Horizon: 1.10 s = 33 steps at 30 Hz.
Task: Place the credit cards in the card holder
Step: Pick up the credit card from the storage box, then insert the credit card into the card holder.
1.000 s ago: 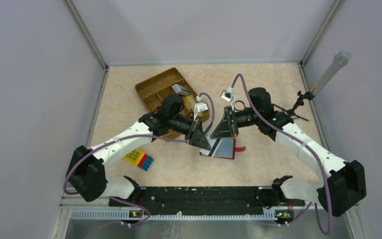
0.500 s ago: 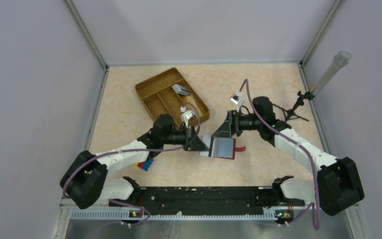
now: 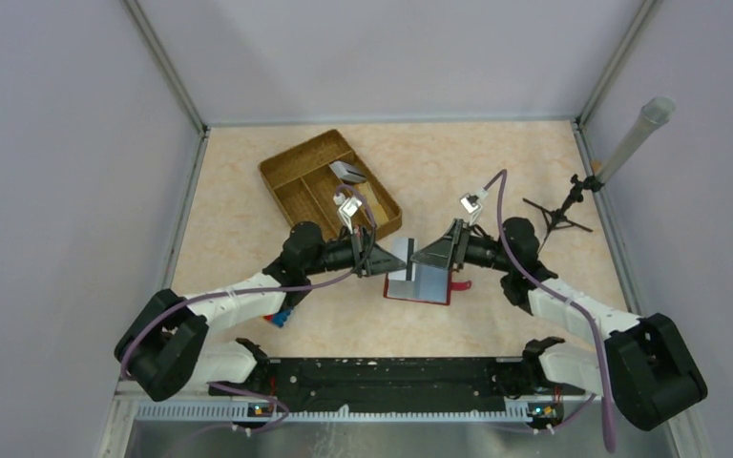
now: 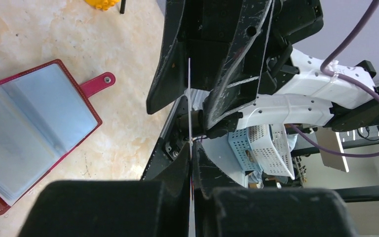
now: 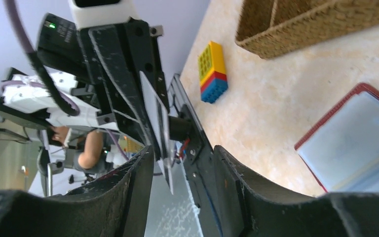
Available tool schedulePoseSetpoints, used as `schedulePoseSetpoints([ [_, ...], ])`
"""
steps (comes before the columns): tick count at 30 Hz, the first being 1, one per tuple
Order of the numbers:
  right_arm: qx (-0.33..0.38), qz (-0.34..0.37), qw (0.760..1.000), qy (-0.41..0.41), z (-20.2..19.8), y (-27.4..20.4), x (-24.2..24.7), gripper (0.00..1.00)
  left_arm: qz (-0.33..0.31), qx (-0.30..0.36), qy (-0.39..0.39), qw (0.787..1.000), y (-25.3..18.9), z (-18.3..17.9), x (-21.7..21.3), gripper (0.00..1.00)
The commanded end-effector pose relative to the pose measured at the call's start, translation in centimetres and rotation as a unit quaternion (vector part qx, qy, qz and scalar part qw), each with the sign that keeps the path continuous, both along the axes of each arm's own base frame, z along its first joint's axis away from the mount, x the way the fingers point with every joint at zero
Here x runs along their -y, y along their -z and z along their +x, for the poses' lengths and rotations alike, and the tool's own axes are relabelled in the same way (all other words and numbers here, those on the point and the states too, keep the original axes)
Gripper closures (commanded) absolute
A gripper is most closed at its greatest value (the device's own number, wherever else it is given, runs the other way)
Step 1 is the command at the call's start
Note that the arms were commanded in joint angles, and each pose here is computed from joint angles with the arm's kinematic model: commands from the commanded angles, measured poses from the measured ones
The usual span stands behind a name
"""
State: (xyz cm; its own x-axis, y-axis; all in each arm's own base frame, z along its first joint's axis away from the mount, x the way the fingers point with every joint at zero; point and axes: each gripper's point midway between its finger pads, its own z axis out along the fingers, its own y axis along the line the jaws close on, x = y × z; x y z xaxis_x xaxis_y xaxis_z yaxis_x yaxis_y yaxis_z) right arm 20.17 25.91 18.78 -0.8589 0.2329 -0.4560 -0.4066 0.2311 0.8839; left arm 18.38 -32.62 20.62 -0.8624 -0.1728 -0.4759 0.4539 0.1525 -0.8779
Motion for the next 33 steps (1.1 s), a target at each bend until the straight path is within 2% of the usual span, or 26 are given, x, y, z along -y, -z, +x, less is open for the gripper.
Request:
schedulePoseSetpoints([
  [1, 0.059, 0.075, 0.995, 0.017, 0.6, -4.5, -0.1, 0.54, -0.032, 0.022, -0.002, 0.999, -1.8, 0.2, 0.2, 1.0],
  [7, 0.065, 0.101, 0.993, 0.008, 0.6, -5.6, -0.6, 0.6, -0.03, 0.013, 0.005, 0.999, -1.5, 0.1, 0.5, 1.0],
  [14, 0.057, 0.116, 0.992, -0.01, 0.2, -5.4, -1.5, 0.83, -0.026, 0.002, 0.009, 1.0, -1.1, 0.1, 0.7, 1.0],
  [18, 0.053, 0.115, 0.992, -0.01, 0.2, -4.9, -1.6, 0.88, -0.022, -0.002, 0.009, 1.0, -0.8, 0.2, 0.8, 1.0],
  [20, 0.053, 0.111, 0.992, -0.009, 0.2, -4.8, -1.6, 0.97, -0.021, -0.006, 0.013, 1.0, -0.7, 0.2, 0.9, 1.0],
  [22, 0.049, 0.097, 0.994, 0.004, 0.8, -4.3, -1.6, 1.0, -0.012, -0.014, 0.019, 1.0, -0.3, 0.2, 1.1, 0.99],
  [23, 0.037, 0.077, 0.996, 0.017, 1.3, -3.5, -1.4, 1.0, -0.002, -0.013, 0.021, 1.0, 0.0, 0.3, 1.1, 0.89],
  [25, 0.006, 0.012, 0.998, 0.065, 2.9, -1.0, -0.5, 1.0, 0.035, -0.017, 0.014, 0.999, 1.2, 0.6, 0.9, 0.63],
  [28, -0.03, -0.094, 0.987, 0.13, 4.6, 3.1, 2.2, 1.0, 0.109, -0.016, -0.03, 0.993, 3.4, 1.8, -0.2, 0.3],
  [30, -0.045, -0.132, 0.979, 0.148, 4.6, 5.1, 3.5, 1.0, 0.163, -0.015, -0.062, 0.985, 4.9, 2.7, -1.3, 0.2],
  [33, -0.063, -0.159, 0.974, 0.151, 4.3, 7.3, 4.1, 1.0, 0.232, -0.024, -0.093, 0.968, 7.3, 3.7, -2.6, 0.17],
])
